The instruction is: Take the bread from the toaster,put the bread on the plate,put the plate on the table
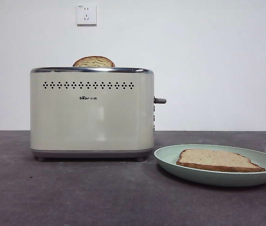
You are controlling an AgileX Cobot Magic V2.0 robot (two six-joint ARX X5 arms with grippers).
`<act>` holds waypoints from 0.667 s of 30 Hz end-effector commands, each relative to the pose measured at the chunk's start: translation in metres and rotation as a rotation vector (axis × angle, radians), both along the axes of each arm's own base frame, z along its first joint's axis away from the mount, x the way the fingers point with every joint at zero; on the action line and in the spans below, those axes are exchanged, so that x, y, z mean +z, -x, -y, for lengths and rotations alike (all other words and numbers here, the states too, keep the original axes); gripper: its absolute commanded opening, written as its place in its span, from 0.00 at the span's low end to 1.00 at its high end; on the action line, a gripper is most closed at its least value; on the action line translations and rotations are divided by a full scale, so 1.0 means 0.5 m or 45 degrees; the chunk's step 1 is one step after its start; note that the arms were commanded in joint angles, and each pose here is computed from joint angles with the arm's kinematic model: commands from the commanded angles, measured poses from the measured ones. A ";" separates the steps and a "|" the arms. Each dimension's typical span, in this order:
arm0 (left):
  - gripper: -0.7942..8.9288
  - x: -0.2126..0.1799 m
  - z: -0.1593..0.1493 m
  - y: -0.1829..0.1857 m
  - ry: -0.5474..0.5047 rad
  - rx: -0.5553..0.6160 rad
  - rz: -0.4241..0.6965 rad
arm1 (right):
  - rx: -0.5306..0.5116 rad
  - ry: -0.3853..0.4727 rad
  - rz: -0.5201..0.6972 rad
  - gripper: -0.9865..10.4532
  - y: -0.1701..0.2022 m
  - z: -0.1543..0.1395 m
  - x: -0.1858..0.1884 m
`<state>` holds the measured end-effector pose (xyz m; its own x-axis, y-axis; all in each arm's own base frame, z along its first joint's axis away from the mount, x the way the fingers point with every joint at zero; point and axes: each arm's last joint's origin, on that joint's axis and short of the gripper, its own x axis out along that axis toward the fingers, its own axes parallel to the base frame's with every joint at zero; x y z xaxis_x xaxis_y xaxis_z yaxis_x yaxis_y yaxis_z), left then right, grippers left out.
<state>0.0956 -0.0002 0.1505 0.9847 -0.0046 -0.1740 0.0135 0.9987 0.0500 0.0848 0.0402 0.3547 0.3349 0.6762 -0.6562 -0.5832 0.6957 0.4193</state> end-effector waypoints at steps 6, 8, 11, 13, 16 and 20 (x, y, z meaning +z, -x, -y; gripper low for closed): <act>0.08 -0.007 -0.001 -0.001 0.008 0.006 -0.006 | 0.009 0.010 0.025 0.09 0.000 0.000 0.000; 0.08 -0.007 -0.001 -0.001 0.008 0.006 -0.006 | -0.018 0.041 0.069 0.09 0.005 0.003 0.002; 0.08 -0.007 -0.001 -0.001 0.008 0.006 -0.006 | -0.076 0.098 0.173 0.09 0.022 0.014 0.008; 0.08 -0.007 -0.001 -0.001 0.008 0.006 -0.006 | -0.133 0.095 0.223 0.09 0.043 0.025 0.012; 0.08 -0.007 -0.001 -0.001 0.008 0.006 -0.006 | -0.218 0.120 0.383 0.09 0.077 0.042 0.021; 0.08 -0.007 -0.001 -0.001 0.008 0.006 -0.006 | -0.249 0.152 0.754 0.09 0.119 0.051 0.044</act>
